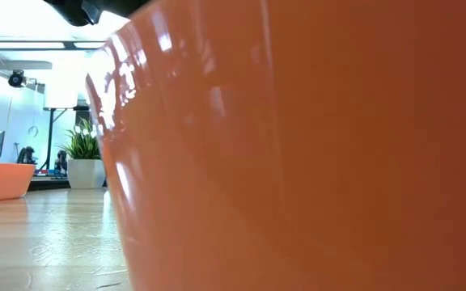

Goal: Pick & Place Mini bowls
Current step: Put the middle blue bowl on the shelf

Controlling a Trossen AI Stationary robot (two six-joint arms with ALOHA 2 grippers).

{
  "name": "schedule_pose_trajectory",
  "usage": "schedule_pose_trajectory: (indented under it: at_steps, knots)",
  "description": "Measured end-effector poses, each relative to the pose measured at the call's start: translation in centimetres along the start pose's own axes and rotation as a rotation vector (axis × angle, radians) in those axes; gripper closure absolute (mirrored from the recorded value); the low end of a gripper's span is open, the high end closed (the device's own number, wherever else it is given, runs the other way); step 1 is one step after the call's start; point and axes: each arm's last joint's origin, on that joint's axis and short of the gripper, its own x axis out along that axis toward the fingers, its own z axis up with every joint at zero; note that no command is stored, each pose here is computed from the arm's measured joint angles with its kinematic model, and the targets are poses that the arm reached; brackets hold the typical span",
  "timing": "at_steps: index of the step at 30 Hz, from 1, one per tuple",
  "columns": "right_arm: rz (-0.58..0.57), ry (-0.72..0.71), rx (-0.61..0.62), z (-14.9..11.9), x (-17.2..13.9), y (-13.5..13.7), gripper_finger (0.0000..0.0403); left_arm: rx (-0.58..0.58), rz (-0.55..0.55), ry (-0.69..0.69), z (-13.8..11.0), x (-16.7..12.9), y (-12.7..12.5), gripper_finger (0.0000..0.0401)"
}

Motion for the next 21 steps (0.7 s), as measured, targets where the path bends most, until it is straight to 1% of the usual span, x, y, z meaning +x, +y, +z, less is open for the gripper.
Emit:
schedule_pose_trajectory:
  at_steps: [3,7,12,14,17,21]
  knots:
    - [0.0,-0.001,-0.009,0.0,0.0,0.0,0.0395,0.001,0.018,0.009,0.0,0.0,0.0,0.0368]
    - [-0.007,-0.005,-0.019,0.1,-0.1,0.0,0.0395,0.004,0.075,0.041,-0.2,0.0,0.2,0.0368]
    - [-0.1,0.016,-0.06,0.0,-0.1,-0.4,0.0395,-0.003,0.08,0.039,-0.1,-0.1,0.3,0.0368]
    - [-0.115,0.02,-0.06,0.0,0.0,-0.8,0.0395,-0.002,0.084,0.04,0.0,-0.1,0.3,0.0368]
    - [-0.136,0.048,-0.057,0.0,0.2,-1.8,0.0395,-0.004,0.089,0.038,0.1,-0.2,0.5,0.0368]
    - [-0.181,0.109,-0.027,0.4,0.2,-4.1,0.0395,-0.005,0.085,0.035,0.2,-0.3,0.5,0.0368]
